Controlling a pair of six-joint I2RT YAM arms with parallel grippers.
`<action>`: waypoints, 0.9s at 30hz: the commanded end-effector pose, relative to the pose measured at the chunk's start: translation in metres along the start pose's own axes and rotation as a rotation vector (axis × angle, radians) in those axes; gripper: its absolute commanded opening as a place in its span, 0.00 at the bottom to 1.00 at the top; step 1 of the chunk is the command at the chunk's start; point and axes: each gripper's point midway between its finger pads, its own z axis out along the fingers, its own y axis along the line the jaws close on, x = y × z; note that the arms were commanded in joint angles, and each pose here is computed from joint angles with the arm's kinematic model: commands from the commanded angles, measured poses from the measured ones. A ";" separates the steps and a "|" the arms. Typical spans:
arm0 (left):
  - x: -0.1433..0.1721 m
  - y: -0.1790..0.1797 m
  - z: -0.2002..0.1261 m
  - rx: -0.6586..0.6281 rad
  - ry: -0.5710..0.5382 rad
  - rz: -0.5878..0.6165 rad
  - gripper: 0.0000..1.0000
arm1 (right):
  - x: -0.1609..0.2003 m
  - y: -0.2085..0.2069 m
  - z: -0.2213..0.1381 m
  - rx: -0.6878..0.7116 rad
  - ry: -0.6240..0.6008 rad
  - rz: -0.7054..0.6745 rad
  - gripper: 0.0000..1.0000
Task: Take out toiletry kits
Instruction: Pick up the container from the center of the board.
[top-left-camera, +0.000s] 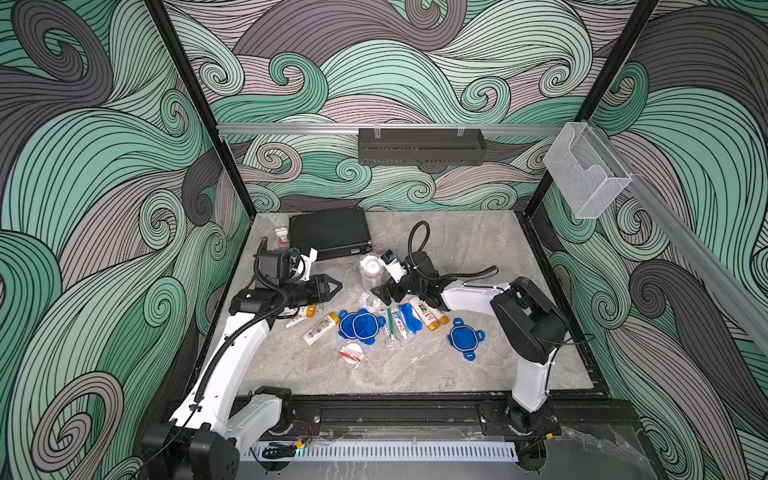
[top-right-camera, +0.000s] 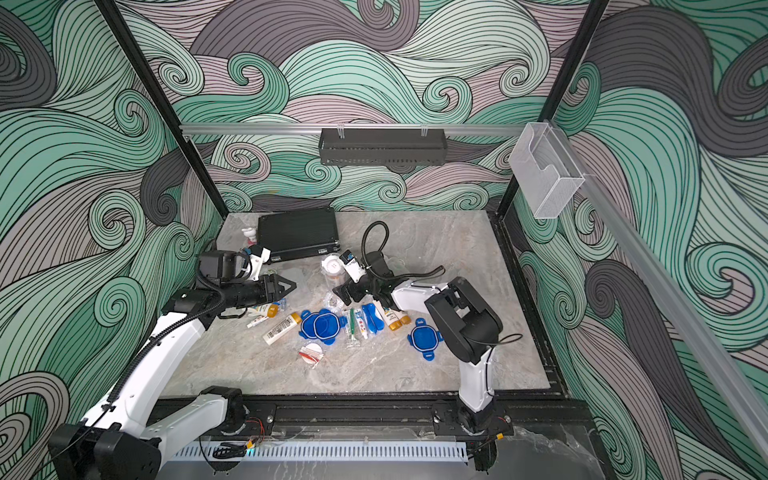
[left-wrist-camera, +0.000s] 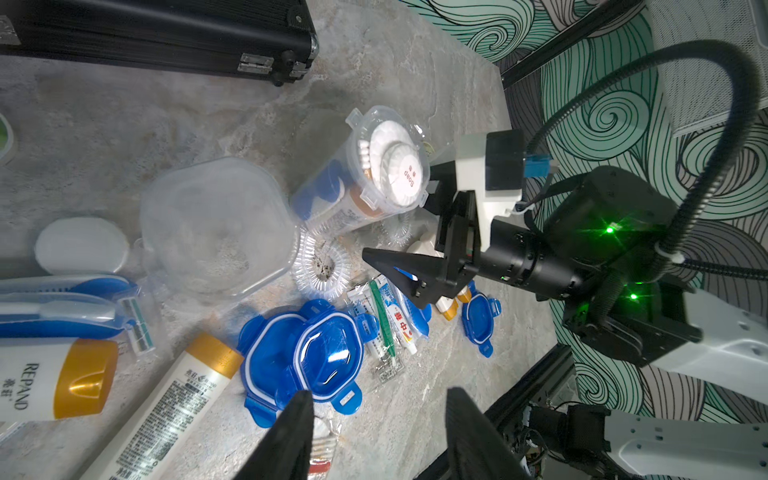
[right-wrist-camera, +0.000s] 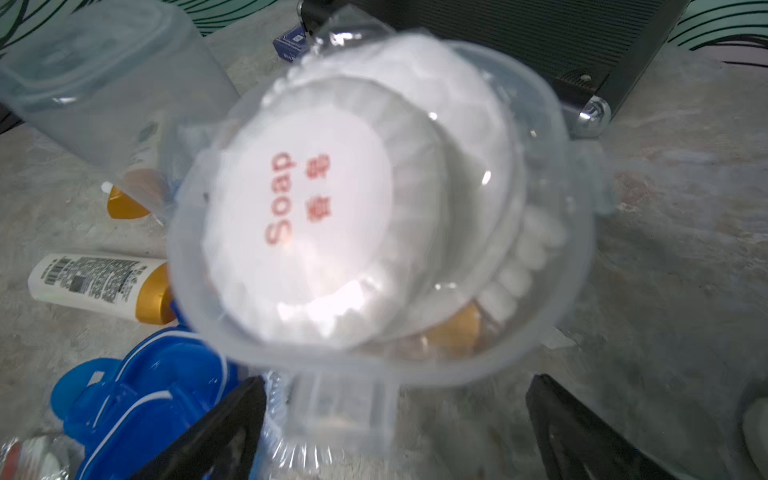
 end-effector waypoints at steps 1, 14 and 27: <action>-0.009 -0.001 -0.005 -0.012 -0.046 0.011 0.53 | -0.038 -0.002 0.004 0.033 -0.174 -0.020 0.99; -0.008 0.002 -0.004 -0.022 -0.040 0.004 0.53 | -0.062 -0.001 0.027 0.023 -0.269 0.040 0.70; -0.006 0.002 -0.006 -0.023 -0.046 0.006 0.53 | -0.157 -0.055 -0.097 -0.051 -0.304 0.548 0.51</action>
